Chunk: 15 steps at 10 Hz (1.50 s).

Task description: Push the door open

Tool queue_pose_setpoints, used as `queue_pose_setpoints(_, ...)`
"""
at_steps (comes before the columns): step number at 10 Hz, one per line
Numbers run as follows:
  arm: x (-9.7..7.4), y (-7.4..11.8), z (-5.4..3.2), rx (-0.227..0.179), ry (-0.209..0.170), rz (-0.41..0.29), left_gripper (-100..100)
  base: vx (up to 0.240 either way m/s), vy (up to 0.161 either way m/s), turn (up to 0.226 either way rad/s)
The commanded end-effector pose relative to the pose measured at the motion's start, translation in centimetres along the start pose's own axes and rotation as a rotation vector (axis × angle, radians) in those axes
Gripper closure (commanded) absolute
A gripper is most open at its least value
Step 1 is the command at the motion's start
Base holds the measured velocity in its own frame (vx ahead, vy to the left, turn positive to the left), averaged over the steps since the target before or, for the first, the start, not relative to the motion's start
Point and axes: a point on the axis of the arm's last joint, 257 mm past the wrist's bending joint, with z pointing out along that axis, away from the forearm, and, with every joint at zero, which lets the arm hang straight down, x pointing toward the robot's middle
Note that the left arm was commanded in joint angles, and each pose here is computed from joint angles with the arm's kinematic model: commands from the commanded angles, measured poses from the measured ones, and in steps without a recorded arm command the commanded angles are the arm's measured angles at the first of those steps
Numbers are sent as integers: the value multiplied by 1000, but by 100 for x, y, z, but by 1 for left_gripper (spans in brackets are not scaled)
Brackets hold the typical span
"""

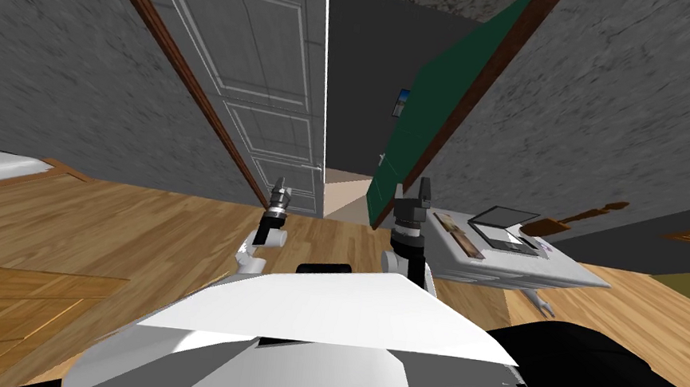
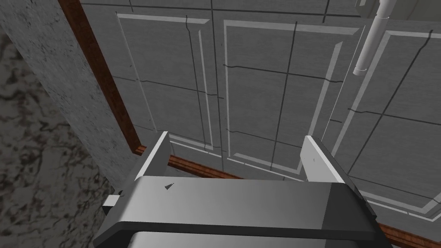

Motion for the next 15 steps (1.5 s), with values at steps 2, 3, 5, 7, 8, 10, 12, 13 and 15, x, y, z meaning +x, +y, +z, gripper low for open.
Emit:
queue_pose_setpoints(2,56,144,90,-22,10,-3,-100,47,29,-1)
queue_pose_setpoints(3,53,207,71,-35,10,-4,-100,43,30,-5)
queue_pose_setpoints(5,95,326,116,-55,16,-6,-100,54,31,-1)
queue_pose_setpoints(7,138,441,160,-74,23,-8,-100,48,33,-2)
queue_pose_setpoints(8,186,503,221,-82,30,-11,-100,43,31,1)
queue_pose_setpoints(10,230,663,243,-112,36,-12,-100,76,52,-5)
queue_pose_setpoints(12,278,768,280,-131,43,-14,-100,52,21,0)
queue_pose_setpoints(13,331,789,350,-133,50,-16,-100,46,34,1)
queue_pose_setpoints(15,380,912,373,-157,57,-18,-100,50,35,-2)
